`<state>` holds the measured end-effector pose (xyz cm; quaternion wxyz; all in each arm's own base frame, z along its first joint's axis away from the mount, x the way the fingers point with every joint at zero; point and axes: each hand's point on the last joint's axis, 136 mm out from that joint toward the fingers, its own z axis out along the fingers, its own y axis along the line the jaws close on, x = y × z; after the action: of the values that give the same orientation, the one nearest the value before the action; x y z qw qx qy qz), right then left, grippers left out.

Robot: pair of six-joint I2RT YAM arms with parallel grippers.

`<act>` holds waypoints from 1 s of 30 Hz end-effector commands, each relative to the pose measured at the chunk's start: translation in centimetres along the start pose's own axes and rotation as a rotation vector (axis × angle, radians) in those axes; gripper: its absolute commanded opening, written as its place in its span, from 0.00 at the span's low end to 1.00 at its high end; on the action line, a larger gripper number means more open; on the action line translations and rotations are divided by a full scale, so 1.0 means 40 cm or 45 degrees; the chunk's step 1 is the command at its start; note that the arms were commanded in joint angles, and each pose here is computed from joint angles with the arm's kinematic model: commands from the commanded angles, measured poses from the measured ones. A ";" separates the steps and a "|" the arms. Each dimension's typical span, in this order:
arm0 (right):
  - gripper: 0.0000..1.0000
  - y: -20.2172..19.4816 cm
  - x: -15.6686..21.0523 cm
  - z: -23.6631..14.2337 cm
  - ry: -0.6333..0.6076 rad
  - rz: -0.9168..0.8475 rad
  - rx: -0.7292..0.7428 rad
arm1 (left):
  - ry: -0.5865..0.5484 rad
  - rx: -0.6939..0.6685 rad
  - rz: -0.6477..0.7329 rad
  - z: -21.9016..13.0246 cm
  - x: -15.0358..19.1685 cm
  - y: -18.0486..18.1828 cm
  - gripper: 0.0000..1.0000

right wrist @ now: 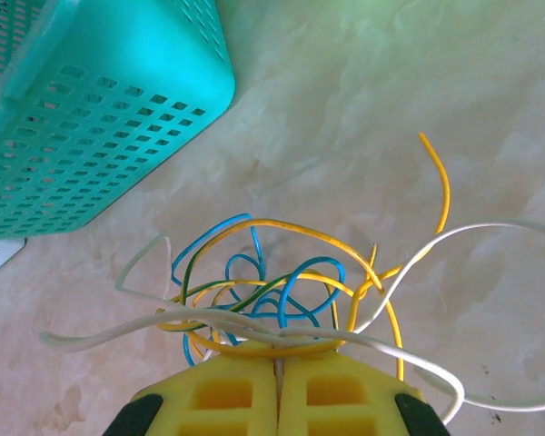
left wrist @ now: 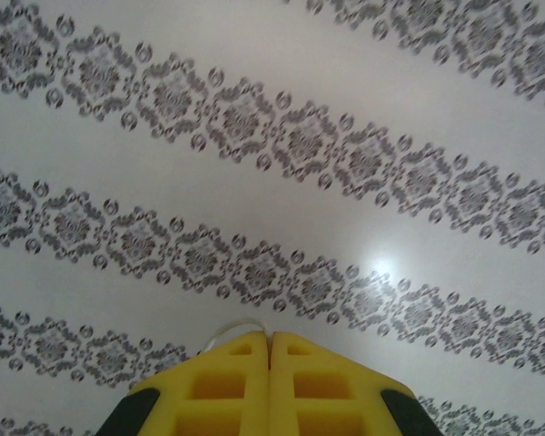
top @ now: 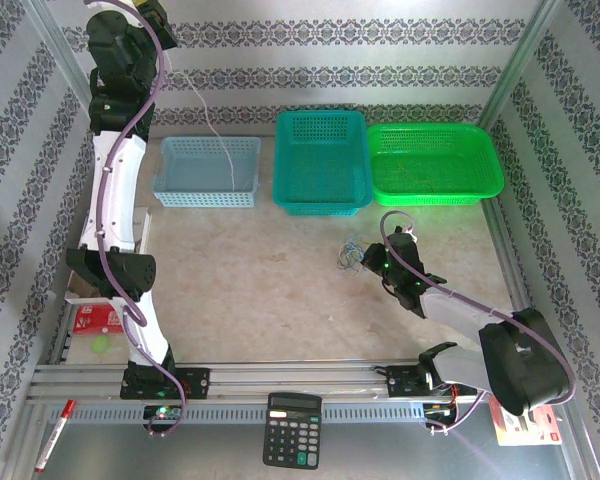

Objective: Untangle the cables

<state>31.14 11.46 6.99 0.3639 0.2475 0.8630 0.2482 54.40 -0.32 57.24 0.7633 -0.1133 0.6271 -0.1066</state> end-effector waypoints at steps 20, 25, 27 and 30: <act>0.00 0.108 0.029 -0.019 0.024 -0.210 -0.121 | 0.603 0.041 0.003 -0.079 0.623 0.144 0.00; 0.00 0.121 0.041 -0.017 0.037 -0.234 -0.129 | 0.682 -0.003 -0.022 -0.119 0.710 0.178 0.00; 0.00 0.124 0.046 -0.015 0.043 -0.244 -0.129 | 0.720 -0.041 -0.018 -0.129 0.743 0.197 0.00; 0.00 0.127 0.052 -0.010 0.052 -0.256 -0.126 | 0.788 -0.099 0.008 -0.133 0.789 0.225 0.00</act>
<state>30.38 16.05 8.71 0.3717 0.1504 0.8764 0.2668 55.00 -2.63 22.43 0.5093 -0.0929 0.8467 -0.1225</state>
